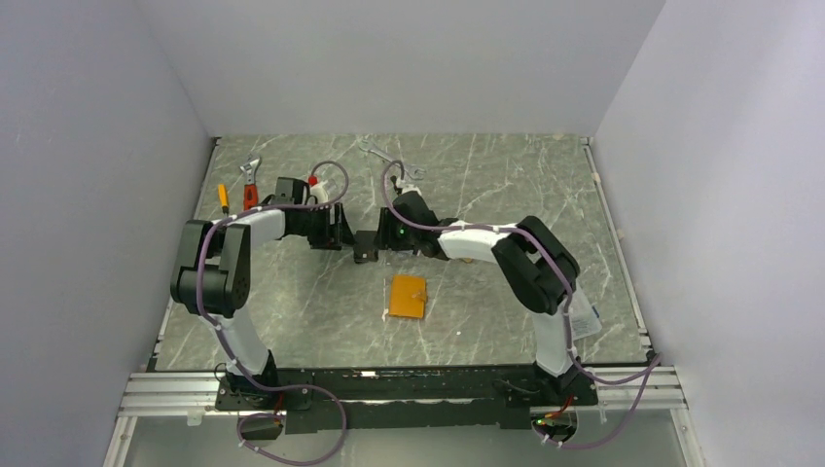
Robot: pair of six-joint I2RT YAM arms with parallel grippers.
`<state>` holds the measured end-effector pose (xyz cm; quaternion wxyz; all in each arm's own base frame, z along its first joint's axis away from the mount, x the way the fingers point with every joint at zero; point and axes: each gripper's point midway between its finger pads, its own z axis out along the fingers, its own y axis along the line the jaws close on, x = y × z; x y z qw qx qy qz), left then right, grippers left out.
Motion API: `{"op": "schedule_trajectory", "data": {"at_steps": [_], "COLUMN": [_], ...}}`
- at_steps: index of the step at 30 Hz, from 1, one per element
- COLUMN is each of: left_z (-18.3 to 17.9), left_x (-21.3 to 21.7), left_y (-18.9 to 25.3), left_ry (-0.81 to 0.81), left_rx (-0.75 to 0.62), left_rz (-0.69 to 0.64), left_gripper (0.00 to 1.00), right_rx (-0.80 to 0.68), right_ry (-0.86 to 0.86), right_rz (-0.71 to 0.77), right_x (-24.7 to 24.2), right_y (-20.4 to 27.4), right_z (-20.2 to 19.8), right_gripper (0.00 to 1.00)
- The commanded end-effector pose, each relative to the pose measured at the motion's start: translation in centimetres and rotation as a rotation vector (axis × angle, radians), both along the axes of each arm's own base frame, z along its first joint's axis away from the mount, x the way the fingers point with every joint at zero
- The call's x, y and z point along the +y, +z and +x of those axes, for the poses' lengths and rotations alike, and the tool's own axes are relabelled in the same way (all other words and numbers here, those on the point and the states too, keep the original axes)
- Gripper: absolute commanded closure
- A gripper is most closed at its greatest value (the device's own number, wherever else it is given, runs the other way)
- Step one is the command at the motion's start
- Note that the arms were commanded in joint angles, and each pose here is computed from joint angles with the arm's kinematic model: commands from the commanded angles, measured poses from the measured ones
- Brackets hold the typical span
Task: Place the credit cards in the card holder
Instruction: Pick up the credit card from the center of the board.
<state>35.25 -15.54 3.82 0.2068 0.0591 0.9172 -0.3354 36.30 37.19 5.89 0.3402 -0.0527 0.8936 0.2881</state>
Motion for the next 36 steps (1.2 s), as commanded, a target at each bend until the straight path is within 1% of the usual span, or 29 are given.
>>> {"op": "schedule_trajectory", "data": {"at_steps": [1, 5, 10, 13, 15, 17, 20, 24, 27, 30, 33, 36], "left_z": [1.0, 1.3, 2.1, 2.5, 2.5, 2.5, 2.2, 2.0, 2.5, 2.6, 2.9, 3.0], "left_x": [-0.5, 0.2, 1.2, 1.6, 1.9, 2.1, 1.3, 0.1, 0.2, 0.4, 1.0, 1.3], "left_y": [0.4, 0.1, 0.1, 1.3, 2.1, 2.5, 2.6, 2.5, 1.9, 1.5, 1.6, 1.4], "left_ry": [0.009, 0.026, 0.02, -0.025, -0.068, -0.124, -0.199, -0.273, -0.303, -0.307, -0.296, -0.292], "left_rx": [-0.036, -0.058, -0.08, -0.141, -0.189, -0.264, -0.347, -0.387, -0.409, -0.399, -0.418, -0.416], "left_rz": [-0.052, -0.006, 0.069, 0.116, 0.174, 0.258, 0.364, 0.457, 0.58, 0.615, 0.652, 0.668], "left_gripper": [0.31, 0.33, 0.37, 0.36, 0.35, 0.33, 0.32, 0.31, 0.31, 0.32, 0.32, 0.32], "right_rx": [-0.003, 0.025, 0.066, 0.071, 0.069, 0.078, 0.095, 0.137, 0.166, 0.189, 0.216, 0.245], "right_ry": [0.04, 0.044, 0.034, 0.009, -0.002, -0.007, -0.009, -0.02, -0.036, -0.055, -0.076, -0.094], "right_rz": [0.074, 0.075, 0.063, 0.021, 0.009, 0.007, 0.016, 0.066, 0.11, 0.154, 0.185, 0.209], "right_x": [2.4, 2.9, 3.0, 2.2, 1.8, 1.6, 1.6, 1.9, 1.7, 1.4, 0.9, 0.5], "right_y": [1.0, -0.3, -2.1, -2.9, -3.1, -3.4, -3.9, -4.3, -4.2, -4.2, -4.4, -4.9], "right_z": [0.9, 1.1, 1.0, 0.9, 0.7, 0.4, 0.1, -0.5, -0.8, -1.0, -1.1, -1.2], "right_gripper": [0.48, 0.44, 0.44, 0.42, 0.41, 0.41, 0.44, 0.49, 0.54, 0.55, 0.55, 0.56]}}
